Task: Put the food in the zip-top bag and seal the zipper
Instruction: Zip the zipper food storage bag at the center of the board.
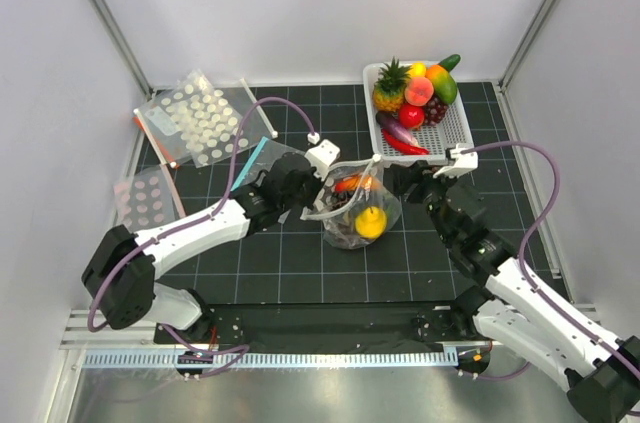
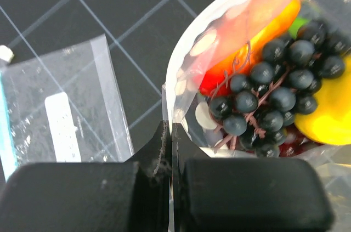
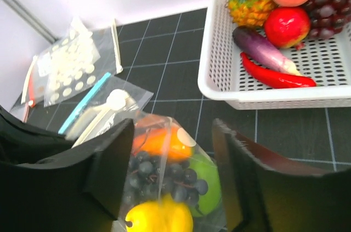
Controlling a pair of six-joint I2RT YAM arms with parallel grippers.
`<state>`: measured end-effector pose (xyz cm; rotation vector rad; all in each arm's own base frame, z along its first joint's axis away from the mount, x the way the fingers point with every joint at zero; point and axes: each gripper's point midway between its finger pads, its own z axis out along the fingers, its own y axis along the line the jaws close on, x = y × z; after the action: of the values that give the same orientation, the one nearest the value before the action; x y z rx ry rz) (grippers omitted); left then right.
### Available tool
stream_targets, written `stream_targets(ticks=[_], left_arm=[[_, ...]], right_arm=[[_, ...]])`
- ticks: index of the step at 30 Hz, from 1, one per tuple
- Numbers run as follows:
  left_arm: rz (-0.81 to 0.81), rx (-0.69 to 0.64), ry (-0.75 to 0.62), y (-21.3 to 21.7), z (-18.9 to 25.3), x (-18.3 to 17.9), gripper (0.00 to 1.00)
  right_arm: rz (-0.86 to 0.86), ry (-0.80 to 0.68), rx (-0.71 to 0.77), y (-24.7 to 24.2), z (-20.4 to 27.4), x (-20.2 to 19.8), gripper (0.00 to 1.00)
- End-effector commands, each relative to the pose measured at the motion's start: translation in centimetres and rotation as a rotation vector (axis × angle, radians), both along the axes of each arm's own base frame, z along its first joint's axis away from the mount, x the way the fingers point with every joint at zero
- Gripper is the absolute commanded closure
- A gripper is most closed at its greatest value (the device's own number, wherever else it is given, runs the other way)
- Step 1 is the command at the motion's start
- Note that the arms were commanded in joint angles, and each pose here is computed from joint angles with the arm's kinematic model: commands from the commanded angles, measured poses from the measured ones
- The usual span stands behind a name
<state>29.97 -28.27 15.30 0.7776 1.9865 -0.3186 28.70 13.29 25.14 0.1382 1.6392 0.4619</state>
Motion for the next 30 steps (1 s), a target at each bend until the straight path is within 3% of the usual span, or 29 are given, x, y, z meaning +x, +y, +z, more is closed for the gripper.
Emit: stream_targets(ticks=[1, 9, 17, 21, 22, 24, 29, 30], left_arm=[[0.011, -0.091, -0.138, -0.5, 4.4, 1.3, 1.00], [0.046, -0.075, -0.147, 0.1, 4.1, 1.7, 1.00], [0.043, -0.077, -0.147, 0.0, 4.2, 1.7, 1.00], [0.034, -0.088, -0.145, -0.1, 4.4, 1.5, 1.00], [0.025, -0.094, -0.147, -0.2, 4.7, 1.4, 1.00], [0.005, -0.103, -0.145, -0.4, 4.8, 1.1, 1.00], [-0.025, -0.127, -0.143, -0.7, 5.7, 0.5, 1.00], [-0.013, -0.135, -0.139, -0.6, 5.9, 0.5, 0.98]], right_arm=[[0.071, -0.093, 0.022, 1.5, 1.6, 0.7, 0.32], [0.332, -0.119, 0.059, 5.4, 0.7, 1.3, 0.15], [0.397, -0.090, 0.063, 6.3, -0.8, 2.8, 0.19], [0.406, -0.078, 0.070, 6.6, -0.8, 3.0, 0.34], [0.423, -0.088, 0.070, 6.9, -0.5, 2.8, 0.43], [0.447, -0.104, 0.080, 7.2, 0.1, 2.5, 0.51], [0.498, -0.122, 0.102, 7.7, 1.5, 1.5, 0.97], [0.497, -0.113, 0.103, 7.7, 1.5, 1.3, 0.99]])
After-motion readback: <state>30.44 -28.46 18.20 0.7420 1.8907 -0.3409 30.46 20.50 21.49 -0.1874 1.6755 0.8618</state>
